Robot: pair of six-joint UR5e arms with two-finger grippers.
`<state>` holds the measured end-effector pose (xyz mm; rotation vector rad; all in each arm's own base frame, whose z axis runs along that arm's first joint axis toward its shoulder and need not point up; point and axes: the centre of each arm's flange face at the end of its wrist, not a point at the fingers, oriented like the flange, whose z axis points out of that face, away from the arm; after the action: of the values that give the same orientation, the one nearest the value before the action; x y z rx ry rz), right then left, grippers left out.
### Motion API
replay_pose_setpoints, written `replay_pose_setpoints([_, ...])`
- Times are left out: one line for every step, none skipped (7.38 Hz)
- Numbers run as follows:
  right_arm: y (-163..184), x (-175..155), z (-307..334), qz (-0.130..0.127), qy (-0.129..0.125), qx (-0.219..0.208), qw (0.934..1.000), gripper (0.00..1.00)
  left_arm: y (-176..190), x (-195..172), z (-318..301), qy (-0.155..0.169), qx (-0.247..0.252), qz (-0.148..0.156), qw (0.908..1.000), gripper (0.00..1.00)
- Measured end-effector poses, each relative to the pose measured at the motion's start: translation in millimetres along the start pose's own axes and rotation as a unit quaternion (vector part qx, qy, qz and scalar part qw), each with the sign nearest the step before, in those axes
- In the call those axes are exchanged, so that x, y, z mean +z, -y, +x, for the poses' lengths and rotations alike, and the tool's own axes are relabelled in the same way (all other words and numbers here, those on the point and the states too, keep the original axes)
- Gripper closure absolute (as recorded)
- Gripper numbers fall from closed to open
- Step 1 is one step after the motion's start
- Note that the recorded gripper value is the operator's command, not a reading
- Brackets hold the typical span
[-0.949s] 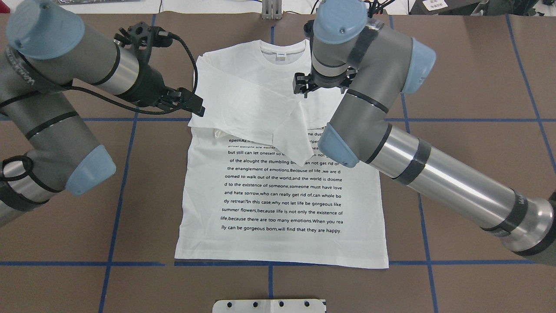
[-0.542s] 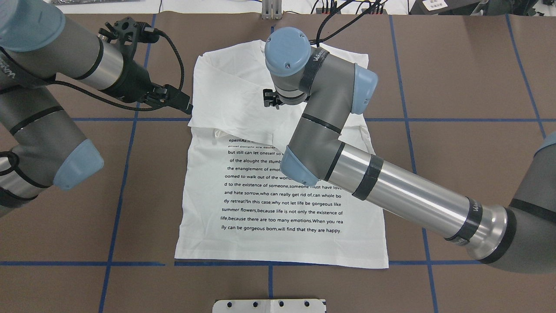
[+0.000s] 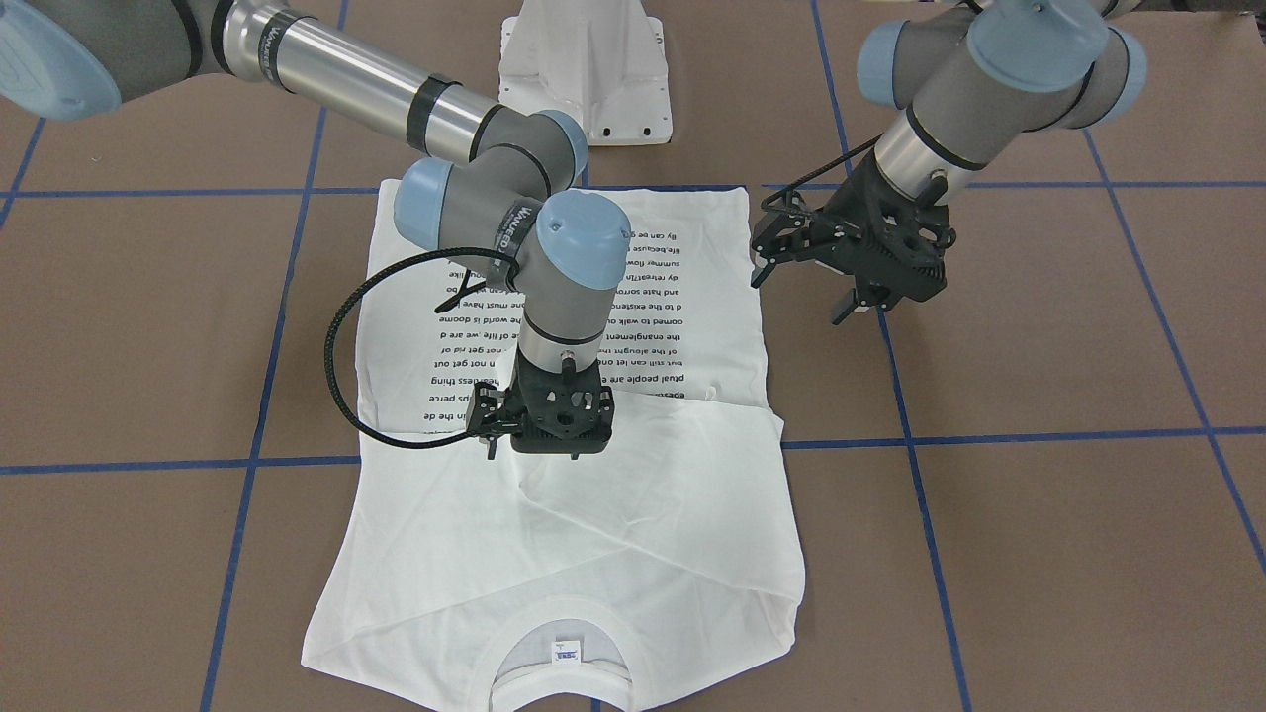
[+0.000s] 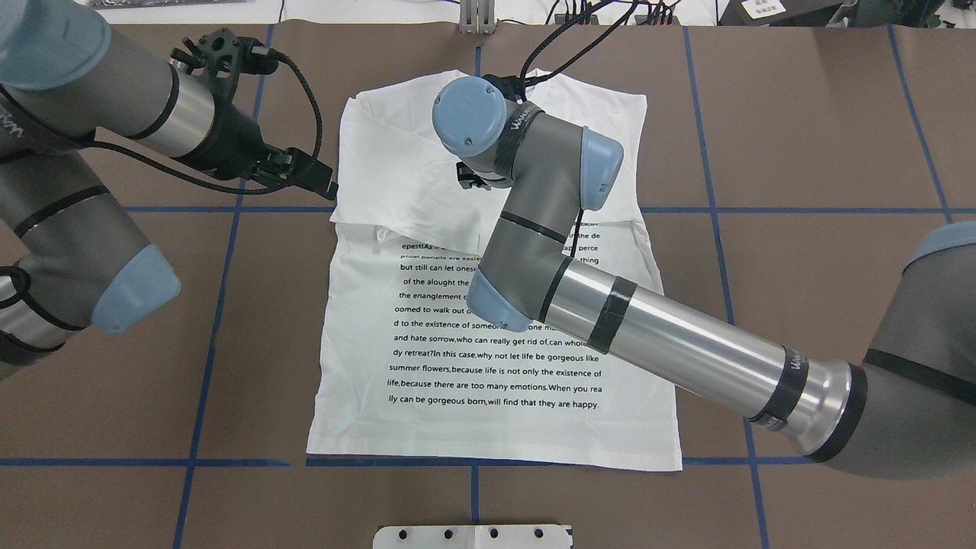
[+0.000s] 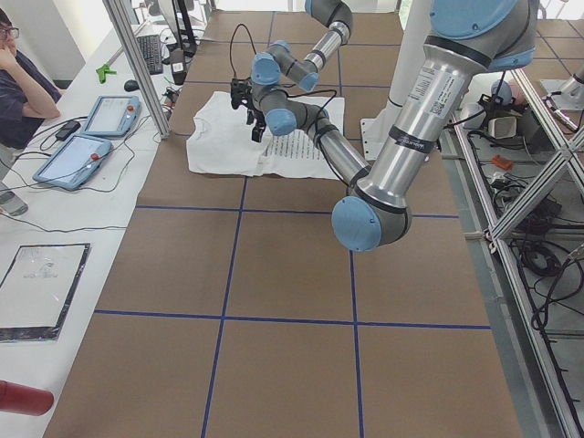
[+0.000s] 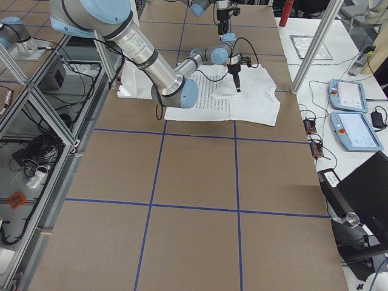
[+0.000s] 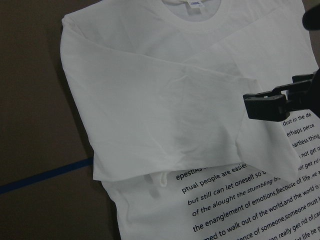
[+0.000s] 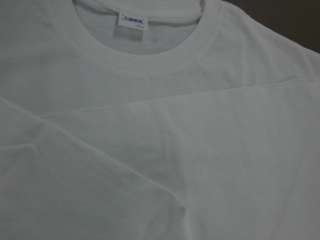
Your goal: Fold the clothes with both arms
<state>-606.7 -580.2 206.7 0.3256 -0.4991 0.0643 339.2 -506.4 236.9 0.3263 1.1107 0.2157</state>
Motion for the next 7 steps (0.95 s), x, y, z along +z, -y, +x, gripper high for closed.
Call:
replay_pose_setpoints([-1.9,9.2,0.7,0.006,-0.015,-0.006,0.9999,0.00,0.0,-0.1,0.0,0.000,0.000,0.000,1.0000,0.00])
replay_pose_setpoints([-3.8,13.6,0.3,0.012,-0.024,-0.012,0.9996,0.00,-0.1,0.0,-0.2,0.000,0.000,0.000,1.0000,0.00])
replay_pose_setpoints([-4.5,15.7,0.2,0.016,-0.028,-0.013,0.9994,0.00,-0.4,0.6,-0.4,0.000,0.000,0.000,1.0000,0.00])
replay_pose_setpoints([-4.0,16.7,0.3,0.019,-0.032,-0.012,0.9992,0.00,-0.6,1.0,-0.5,0.000,0.000,-0.001,1.0000,0.00])
replay_pose_setpoints([-3.7,18.0,0.5,0.022,-0.035,-0.010,0.9991,0.00,-0.9,1.3,-0.3,0.000,0.000,-0.001,1.0000,0.00])
replay_pose_setpoints([-4.2,18.9,0.1,0.027,-0.038,-0.010,0.9989,0.00,-1.0,1.8,-0.3,0.000,0.000,-0.001,1.0000,0.00])
replay_pose_setpoints([-5.1,20.8,-0.3,0.032,-0.043,-0.011,0.9985,0.00,-1.2,2.3,-0.2,0.000,0.000,-0.002,1.0000,0.00])
